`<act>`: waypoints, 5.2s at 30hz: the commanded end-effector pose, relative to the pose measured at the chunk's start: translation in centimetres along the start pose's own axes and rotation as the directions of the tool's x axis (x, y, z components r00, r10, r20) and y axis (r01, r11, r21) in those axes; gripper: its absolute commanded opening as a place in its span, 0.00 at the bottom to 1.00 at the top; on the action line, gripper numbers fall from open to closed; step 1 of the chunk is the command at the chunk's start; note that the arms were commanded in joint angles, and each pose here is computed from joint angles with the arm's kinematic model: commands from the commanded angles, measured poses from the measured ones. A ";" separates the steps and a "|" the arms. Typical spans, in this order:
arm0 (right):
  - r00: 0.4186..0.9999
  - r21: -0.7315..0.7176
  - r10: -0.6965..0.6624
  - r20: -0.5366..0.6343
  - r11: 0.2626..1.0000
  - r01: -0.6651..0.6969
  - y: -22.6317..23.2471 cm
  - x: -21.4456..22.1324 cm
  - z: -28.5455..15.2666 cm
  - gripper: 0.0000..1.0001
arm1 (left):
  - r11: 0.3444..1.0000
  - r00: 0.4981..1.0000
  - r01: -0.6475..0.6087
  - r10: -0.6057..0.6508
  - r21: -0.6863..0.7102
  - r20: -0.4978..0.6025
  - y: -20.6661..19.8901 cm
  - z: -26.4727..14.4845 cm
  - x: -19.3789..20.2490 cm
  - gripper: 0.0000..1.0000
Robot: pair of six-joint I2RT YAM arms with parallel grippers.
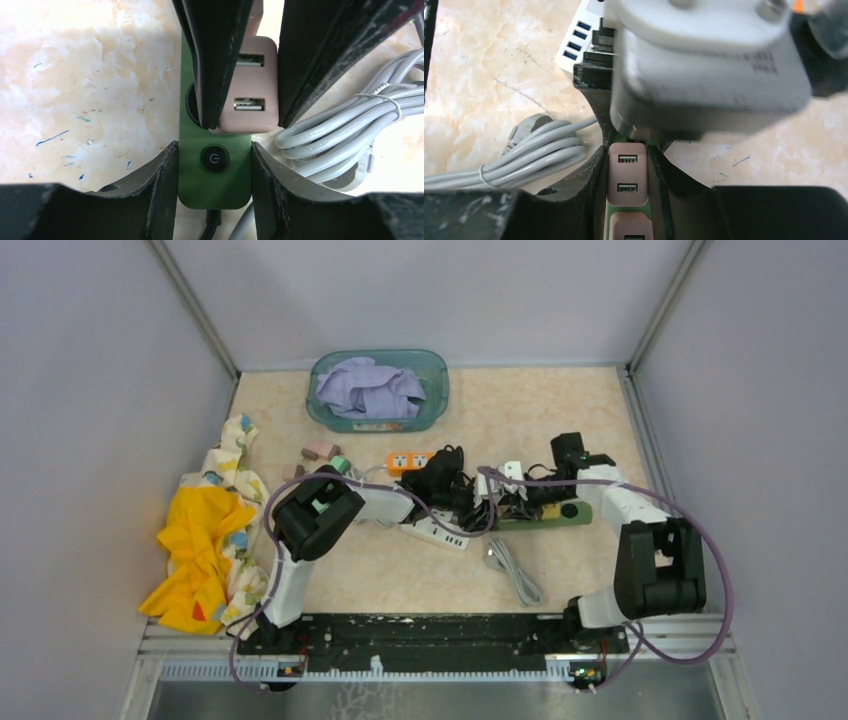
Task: Pull the plug off the socket
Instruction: Remove the plug from the socket, then place the plug at the center of the board.
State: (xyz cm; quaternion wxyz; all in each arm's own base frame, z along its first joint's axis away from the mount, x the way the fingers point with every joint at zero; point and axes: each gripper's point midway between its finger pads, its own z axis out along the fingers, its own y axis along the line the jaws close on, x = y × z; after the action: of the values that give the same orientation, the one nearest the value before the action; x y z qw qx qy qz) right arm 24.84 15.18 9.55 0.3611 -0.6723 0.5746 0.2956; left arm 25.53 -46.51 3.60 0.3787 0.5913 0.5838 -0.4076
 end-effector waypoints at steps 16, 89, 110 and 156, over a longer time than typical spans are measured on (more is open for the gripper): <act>0.976 0.108 -0.095 0.196 0.991 0.075 -1.9 -5.5 -3.5 0.00 | 0.994 0.996 0.080 -0.083 -0.070 -0.044 0.5 -0.4 1.0 0.28; 0.202 -0.248 0.927 0.317 0.286 -0.926 -5.1 -7.9 -0.2 0.00 | 0.379 0.803 0.419 -0.580 -0.825 0.141 -0.2 -10.1 -8.4 0.75; 0.231 -0.272 0.923 0.308 0.318 -0.908 -4.7 -8.7 -0.6 0.36 | 0.469 0.853 0.387 -0.510 -0.794 0.114 -0.4 -10.8 -8.4 0.00; 0.321 -0.235 0.896 0.308 0.398 -0.887 -4.8 -8.7 -0.8 0.64 | -0.598 0.266 0.651 -0.398 -0.468 0.878 9.7 -42.8 10.5 0.09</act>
State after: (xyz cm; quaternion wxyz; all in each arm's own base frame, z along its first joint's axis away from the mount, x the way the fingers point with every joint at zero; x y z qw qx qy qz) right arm 27.40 19.43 15.91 0.2082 -0.1434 0.7775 0.5759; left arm 36.65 -5.05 10.80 0.4018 -0.3384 0.8417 -0.1245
